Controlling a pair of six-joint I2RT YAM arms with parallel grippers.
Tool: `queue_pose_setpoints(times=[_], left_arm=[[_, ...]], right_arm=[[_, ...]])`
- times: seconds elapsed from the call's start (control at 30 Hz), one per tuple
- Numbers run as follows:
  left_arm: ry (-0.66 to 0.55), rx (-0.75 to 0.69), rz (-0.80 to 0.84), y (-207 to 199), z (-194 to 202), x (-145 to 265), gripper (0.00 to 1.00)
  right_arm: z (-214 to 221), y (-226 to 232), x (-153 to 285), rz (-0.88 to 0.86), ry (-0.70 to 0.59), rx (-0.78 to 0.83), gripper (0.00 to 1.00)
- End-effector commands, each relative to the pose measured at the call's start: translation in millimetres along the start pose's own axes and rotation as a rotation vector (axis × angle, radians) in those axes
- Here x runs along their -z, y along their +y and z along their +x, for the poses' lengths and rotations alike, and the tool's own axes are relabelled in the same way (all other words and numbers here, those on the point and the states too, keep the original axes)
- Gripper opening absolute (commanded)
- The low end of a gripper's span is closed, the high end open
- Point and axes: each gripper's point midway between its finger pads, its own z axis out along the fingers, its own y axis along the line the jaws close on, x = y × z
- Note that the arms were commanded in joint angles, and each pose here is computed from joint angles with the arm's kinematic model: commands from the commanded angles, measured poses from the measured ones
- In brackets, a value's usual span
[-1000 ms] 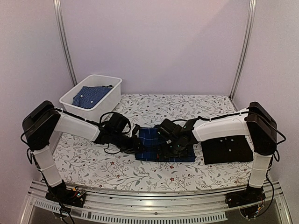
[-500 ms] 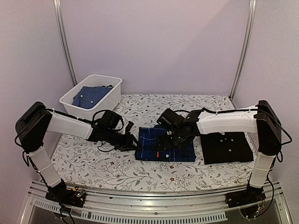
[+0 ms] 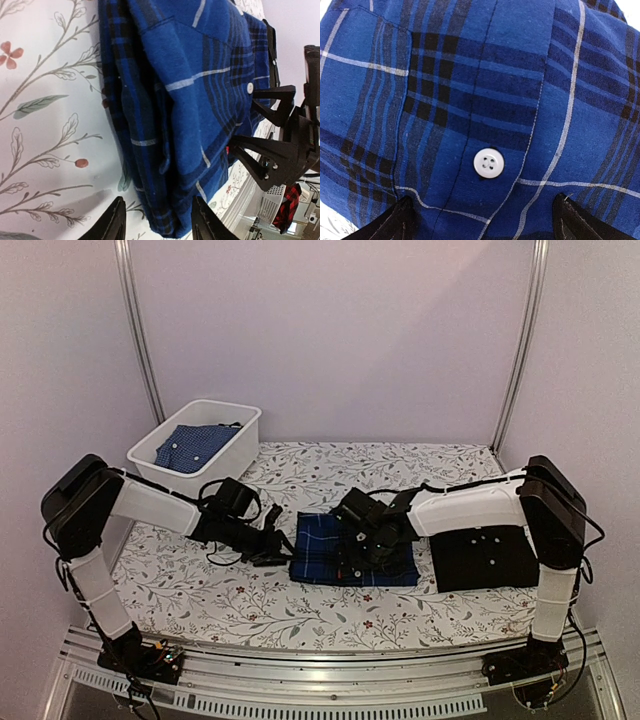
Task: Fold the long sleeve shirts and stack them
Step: Smooth out the square-folded shirt at the center of the board.
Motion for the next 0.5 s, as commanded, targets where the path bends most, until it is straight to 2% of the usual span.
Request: queue_pose_setpoints(times=[0.0, 0.2, 0.37, 0.47], left_arm=[[0.015, -0.005, -0.017, 7.9, -5.1, -11.0, 0.44], [0.022, 0.009, -0.012, 6.4, -11.7, -21.3, 0.45], [0.037, 0.049, -0.007, 10.3, -10.9, -29.4, 0.47], [0.031, 0.069, -0.023, 15.1, -13.3, -31.2, 0.48]], right_arm=[[0.4, -4.4, 8.3, -0.030, 0.001, 0.011, 0.96], [-23.9, -6.9, 46.4, -0.105, -0.078, -0.015, 0.97], [-26.4, -41.2, 49.0, -0.088, -0.094, -0.070, 0.97], [-23.1, -62.9, 46.4, -0.078, -0.090, -0.111, 0.92]])
